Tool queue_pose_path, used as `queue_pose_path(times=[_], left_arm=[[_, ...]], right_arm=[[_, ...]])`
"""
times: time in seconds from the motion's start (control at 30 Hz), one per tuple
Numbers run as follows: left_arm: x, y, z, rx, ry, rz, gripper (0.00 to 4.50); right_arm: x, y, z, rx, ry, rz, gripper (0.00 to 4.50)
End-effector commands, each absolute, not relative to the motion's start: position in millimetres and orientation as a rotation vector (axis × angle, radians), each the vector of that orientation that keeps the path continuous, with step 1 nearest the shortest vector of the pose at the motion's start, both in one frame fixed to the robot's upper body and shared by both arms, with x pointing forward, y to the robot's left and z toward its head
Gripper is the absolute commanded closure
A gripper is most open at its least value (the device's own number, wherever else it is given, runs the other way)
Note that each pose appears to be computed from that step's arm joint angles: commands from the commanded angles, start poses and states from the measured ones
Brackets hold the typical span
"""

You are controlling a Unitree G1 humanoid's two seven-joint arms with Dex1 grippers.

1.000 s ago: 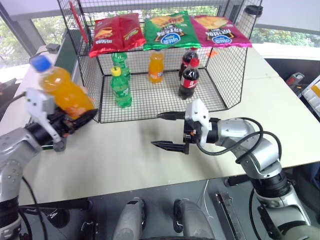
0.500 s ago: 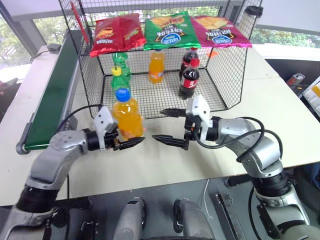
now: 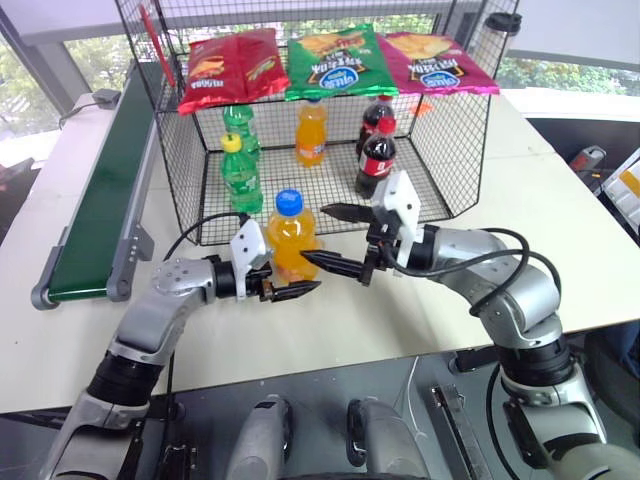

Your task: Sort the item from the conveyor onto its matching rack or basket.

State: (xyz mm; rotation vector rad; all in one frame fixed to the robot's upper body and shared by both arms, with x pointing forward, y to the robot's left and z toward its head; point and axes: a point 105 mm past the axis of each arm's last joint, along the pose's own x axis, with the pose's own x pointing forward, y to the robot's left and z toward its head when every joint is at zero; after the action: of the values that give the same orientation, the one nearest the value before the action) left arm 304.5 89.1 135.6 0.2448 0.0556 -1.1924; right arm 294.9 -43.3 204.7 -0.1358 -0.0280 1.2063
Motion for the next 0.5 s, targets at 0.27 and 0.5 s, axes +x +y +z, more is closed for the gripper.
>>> queue_pose_path(times=[0.27, 0.5], left_arm=[[306, 65, 152, 0.269, -0.053, -1.254, 1.51], [308, 58, 157, 0.257, -0.071, -1.264, 1.51]], right_arm=[[292, -35, 222, -0.118, -0.094, 1.231, 0.00], [293, -33, 225, -0.104, -0.104, 1.224, 0.26]])
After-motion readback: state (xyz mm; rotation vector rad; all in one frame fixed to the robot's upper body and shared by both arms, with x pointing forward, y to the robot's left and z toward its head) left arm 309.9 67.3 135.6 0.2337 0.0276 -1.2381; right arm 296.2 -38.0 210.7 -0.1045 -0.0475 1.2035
